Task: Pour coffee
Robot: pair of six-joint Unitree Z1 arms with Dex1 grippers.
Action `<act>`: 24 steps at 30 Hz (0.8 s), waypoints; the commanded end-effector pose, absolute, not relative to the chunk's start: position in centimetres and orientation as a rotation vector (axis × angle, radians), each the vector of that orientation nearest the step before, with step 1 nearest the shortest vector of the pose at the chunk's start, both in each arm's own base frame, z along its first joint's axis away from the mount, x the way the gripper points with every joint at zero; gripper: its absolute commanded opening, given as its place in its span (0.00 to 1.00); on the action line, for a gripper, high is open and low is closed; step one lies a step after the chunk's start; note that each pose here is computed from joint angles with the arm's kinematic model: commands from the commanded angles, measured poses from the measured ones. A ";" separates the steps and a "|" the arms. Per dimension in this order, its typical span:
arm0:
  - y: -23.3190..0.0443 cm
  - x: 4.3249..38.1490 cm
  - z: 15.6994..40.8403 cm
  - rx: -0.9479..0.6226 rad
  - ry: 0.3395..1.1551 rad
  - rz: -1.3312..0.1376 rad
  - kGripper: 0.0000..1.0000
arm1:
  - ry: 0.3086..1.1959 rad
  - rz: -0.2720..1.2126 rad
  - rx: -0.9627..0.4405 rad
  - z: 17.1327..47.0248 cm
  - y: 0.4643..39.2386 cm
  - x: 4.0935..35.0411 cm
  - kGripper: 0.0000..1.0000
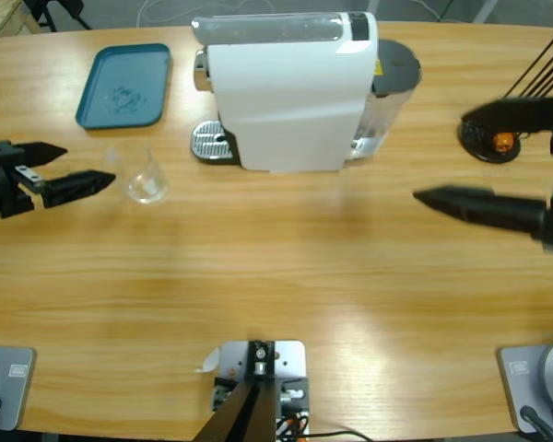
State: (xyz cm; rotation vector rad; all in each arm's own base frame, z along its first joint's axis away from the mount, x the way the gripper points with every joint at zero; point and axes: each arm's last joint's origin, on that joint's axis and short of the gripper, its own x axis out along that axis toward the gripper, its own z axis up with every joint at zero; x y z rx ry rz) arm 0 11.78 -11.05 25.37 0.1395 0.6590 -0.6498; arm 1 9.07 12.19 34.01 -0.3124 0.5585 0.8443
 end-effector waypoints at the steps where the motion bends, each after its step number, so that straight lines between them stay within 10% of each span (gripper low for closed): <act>1: -11.4 12.2 21.9 0.189 0.783 -0.649 1.00 | 0.575 0.853 -0.298 31.6 10.5 7.9 1.00; 24: -15.0 16.7 17.2 0.217 0.774 -0.544 1.00 | 0.603 0.847 -0.314 29.9 10.1 7.6 1.00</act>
